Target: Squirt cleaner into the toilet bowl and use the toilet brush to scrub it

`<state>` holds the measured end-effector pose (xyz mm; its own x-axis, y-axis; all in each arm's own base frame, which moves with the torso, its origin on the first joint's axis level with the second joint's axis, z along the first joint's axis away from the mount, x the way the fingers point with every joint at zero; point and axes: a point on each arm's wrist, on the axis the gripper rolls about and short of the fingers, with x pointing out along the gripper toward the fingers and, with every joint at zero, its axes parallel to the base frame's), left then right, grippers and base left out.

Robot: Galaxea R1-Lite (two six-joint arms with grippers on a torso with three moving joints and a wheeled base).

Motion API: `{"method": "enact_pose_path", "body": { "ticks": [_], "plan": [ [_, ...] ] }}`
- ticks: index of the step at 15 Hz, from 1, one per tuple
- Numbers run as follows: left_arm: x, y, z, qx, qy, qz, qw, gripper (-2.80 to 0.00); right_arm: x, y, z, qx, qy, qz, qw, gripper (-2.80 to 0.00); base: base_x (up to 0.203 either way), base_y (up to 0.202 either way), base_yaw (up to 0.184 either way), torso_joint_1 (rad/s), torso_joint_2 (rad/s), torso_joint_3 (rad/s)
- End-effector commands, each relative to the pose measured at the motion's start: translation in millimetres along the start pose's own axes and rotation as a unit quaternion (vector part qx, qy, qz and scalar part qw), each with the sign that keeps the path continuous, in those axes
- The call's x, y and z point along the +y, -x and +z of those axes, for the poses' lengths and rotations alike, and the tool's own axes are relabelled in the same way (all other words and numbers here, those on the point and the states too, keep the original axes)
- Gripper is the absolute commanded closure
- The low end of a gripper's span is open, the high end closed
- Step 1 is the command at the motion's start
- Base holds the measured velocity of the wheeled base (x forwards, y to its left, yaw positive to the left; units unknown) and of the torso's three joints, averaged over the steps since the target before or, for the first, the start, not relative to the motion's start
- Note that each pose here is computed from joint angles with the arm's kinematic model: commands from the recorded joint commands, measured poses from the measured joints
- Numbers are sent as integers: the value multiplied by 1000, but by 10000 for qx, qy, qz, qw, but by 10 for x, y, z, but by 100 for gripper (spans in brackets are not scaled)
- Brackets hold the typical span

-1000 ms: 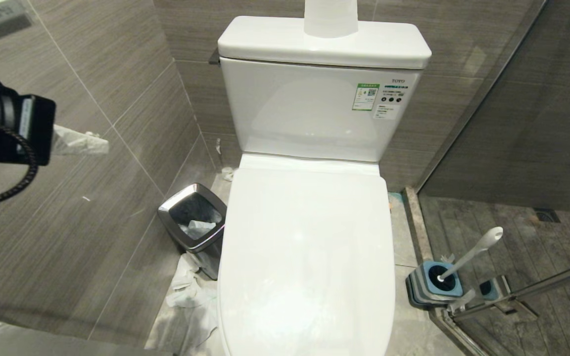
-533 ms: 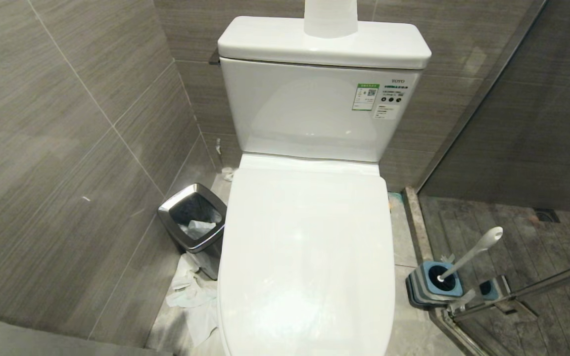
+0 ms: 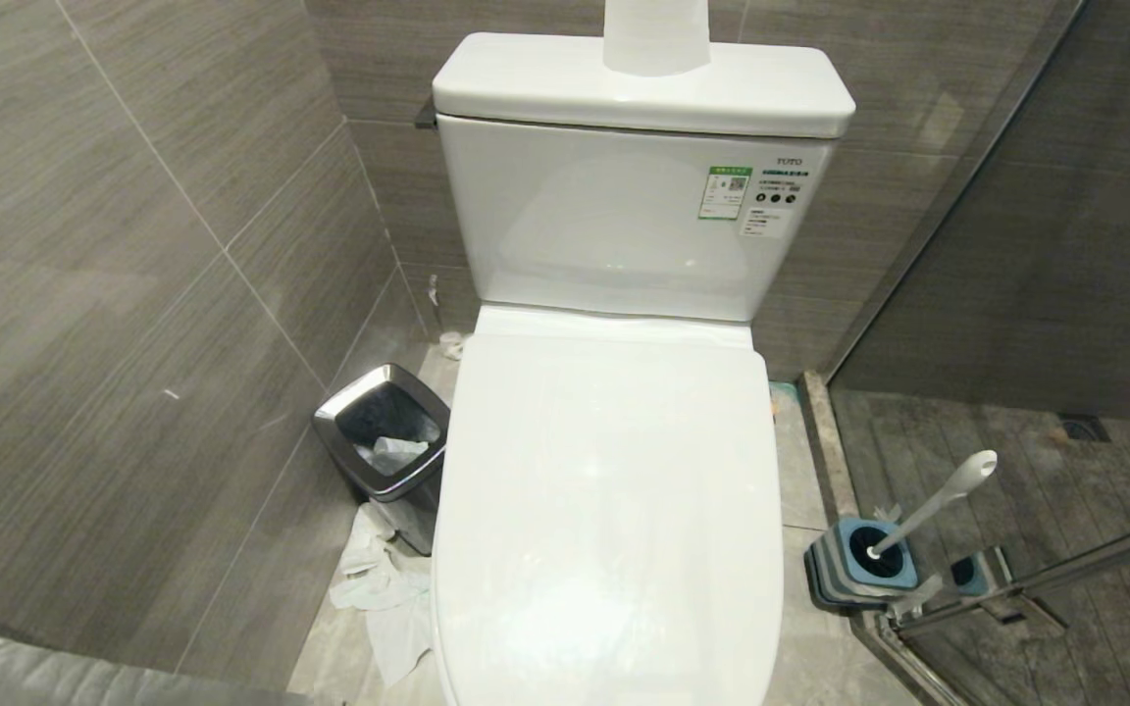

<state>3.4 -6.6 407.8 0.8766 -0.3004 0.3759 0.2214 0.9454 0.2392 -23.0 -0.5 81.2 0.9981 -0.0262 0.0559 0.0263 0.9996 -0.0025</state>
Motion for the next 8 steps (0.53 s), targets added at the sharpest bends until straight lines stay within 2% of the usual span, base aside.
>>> {"method": "enact_pose_path", "body": {
  "ticks": [1, 5, 8],
  "plan": [
    [-125, 386, 54, -303, -170, 204, 9992, 0, 1, -16, -70, 121, 7, 1, 9999, 0, 0, 0, 0, 0, 0, 0],
    [-360, 896, -129, -443, -304, 452, 9975, 0, 1, -15, -68, 119, 7, 1, 9999, 0, 0, 0, 0, 0, 0, 0],
    [-494, 1205, -267, -448, -345, 473, 9973, 0, 1, -15, -68, 119, 7, 1, 9999, 0, 0, 0, 0, 0, 0, 0]
  ]
}}
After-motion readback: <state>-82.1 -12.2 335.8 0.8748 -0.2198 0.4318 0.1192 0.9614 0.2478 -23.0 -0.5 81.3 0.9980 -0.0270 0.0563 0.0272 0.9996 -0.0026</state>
